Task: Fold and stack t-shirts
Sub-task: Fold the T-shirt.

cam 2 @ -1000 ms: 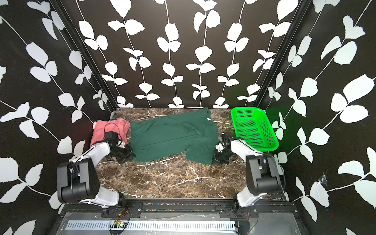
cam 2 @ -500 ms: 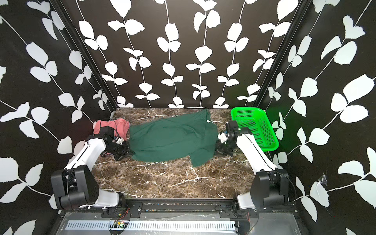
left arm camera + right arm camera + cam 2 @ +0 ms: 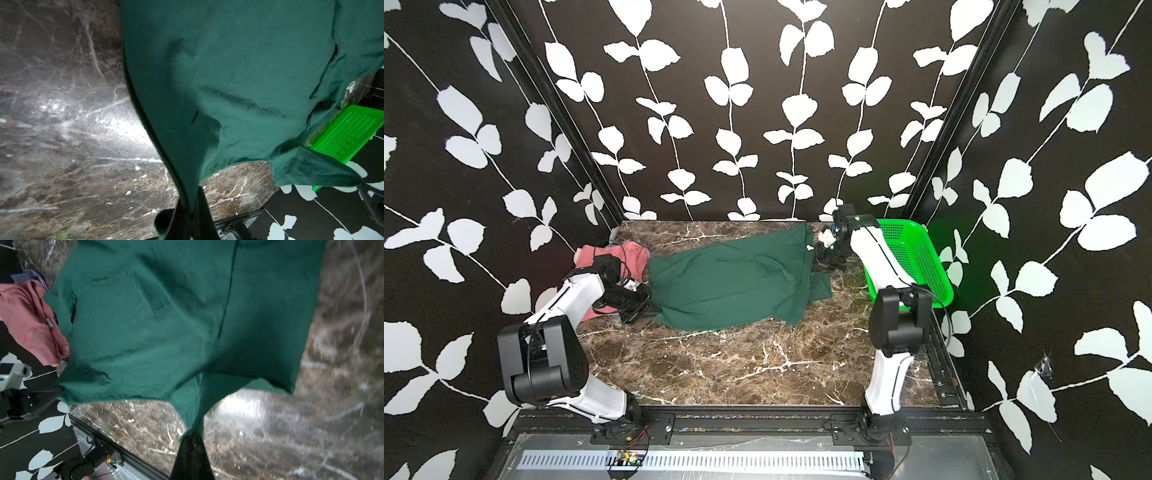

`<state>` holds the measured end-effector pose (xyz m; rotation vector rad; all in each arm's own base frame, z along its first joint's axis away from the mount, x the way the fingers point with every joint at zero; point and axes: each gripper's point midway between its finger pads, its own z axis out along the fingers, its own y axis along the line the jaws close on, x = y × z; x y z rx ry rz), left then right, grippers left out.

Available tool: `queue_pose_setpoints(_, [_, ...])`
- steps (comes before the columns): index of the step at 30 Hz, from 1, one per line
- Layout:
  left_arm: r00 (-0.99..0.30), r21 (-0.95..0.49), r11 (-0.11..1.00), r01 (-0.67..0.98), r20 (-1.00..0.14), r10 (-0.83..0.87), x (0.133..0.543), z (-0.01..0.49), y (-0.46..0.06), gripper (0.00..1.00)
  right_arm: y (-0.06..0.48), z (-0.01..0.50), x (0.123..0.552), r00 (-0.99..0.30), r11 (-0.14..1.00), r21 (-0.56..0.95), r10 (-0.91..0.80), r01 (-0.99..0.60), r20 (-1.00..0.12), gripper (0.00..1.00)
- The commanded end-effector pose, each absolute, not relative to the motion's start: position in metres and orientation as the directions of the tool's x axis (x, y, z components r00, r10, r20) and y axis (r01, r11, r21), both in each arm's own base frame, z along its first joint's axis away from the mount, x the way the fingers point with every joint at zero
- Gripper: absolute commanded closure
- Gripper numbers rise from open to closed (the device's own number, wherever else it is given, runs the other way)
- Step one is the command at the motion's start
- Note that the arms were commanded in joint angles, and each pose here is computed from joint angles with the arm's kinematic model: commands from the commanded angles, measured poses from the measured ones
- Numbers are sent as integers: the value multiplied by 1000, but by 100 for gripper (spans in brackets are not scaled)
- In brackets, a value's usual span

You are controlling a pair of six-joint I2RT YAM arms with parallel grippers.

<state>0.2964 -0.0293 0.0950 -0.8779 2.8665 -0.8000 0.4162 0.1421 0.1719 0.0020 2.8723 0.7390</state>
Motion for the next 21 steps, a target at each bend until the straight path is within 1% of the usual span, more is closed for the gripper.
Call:
queue_pose_setpoints(1, [-830, -525, 682, -509, 88, -551, 314, 99, -29, 100, 148, 189, 455, -967, 874, 478, 38, -91, -253, 100])
queue_pose_setpoints(7, [-832, -540, 674, -504, 97, -546, 333, 97, -26, 100, 160, 190, 502, -960, 859, 502, 49, -100, -275, 100])
queue_pose_setpoints(14, [-819, -553, 655, -515, 90, -567, 350, 101, -13, 100, 163, 165, 527, -958, 857, 507, 59, -96, -281, 100])
queue_pose_setpoints(20, [-792, -554, 619, -556, 127, -597, 354, 87, 6, 100, 165, 153, 550, -944, 853, 513, 82, -100, -320, 100])
queue_pose_setpoints(21, [-792, -577, 599, -555, 148, -592, 356, 86, 3, 100, 167, 153, 554, -939, 848, 520, 91, -101, -331, 100])
